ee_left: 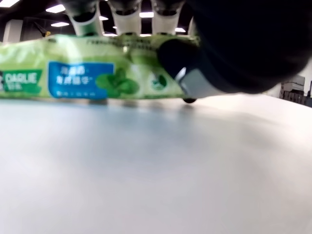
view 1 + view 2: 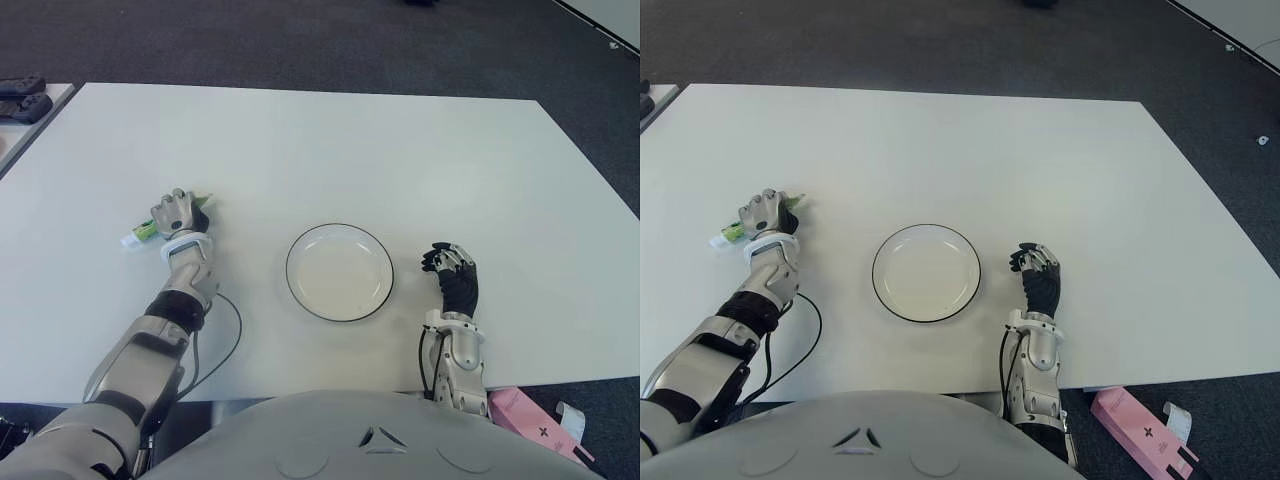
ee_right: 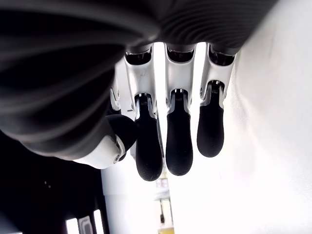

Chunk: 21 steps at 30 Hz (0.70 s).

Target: Put the toothpaste on the table into the plate.

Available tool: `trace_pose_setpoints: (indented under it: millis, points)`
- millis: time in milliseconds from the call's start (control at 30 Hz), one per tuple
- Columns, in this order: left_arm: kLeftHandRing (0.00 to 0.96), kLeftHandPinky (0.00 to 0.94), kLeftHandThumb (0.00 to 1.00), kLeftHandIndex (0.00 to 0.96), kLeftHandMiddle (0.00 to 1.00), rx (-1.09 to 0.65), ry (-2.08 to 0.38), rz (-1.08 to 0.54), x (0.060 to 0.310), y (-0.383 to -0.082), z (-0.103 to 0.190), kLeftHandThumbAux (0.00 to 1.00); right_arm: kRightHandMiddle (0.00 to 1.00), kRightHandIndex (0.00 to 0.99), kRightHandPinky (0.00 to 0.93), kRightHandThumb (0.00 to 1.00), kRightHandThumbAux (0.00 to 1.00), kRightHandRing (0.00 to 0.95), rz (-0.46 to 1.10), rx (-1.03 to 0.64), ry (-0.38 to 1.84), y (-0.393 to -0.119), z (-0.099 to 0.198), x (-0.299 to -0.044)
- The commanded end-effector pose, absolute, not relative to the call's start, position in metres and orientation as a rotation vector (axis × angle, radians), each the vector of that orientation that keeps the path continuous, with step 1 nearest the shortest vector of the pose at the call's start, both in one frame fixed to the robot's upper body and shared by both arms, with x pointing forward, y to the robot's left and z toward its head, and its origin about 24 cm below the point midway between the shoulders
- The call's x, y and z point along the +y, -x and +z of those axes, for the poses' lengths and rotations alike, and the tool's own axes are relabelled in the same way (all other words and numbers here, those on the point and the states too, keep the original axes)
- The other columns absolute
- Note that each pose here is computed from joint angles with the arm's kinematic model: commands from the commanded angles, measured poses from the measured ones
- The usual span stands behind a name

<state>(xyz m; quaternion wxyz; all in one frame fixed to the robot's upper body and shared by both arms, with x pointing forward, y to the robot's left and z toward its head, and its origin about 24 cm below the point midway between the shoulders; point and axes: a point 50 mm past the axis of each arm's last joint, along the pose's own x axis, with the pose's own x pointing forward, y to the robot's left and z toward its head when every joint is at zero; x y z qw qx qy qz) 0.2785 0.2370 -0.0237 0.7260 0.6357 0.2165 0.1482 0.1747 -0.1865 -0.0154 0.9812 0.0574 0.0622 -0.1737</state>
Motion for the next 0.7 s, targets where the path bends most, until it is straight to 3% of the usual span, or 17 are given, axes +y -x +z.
trace_pose_setpoints:
  millis: [33, 333, 533, 700]
  points:
    - [0.841, 0.841, 0.851, 0.398, 0.540, 0.525, -1.358, 0.300, 0.239, -0.265, -0.039, 0.668, 0.589, 0.432, 0.538, 0.705, 0.722, 0.560, -0.356, 0.197, -0.146, -0.169, -0.028, -0.180]
    - [0.855, 0.866, 0.851, 0.397, 0.540, 0.335, -1.359, 0.331, 0.228, -0.271, -0.016, 0.669, 0.589, 0.432, 0.543, 0.705, 0.722, 0.560, -0.352, 0.193, -0.148, -0.170, -0.029, -0.180]
    - [0.865, 0.866, 0.852, 0.397, 0.537, 0.098, -1.320, 0.323, 0.197, -0.265, 0.026, 0.669, 0.586, 0.432, 0.535, 0.705, 0.722, 0.557, -0.353, 0.193, -0.152, -0.172, -0.029, -0.179]
    - [0.868, 0.854, 0.852, 0.396, 0.535, 0.006, -1.287, 0.306, 0.189, -0.262, 0.042, 0.669, 0.584, 0.432, 0.533, 0.705, 0.722, 0.554, -0.346, 0.186, -0.152, -0.173, -0.029, -0.178]
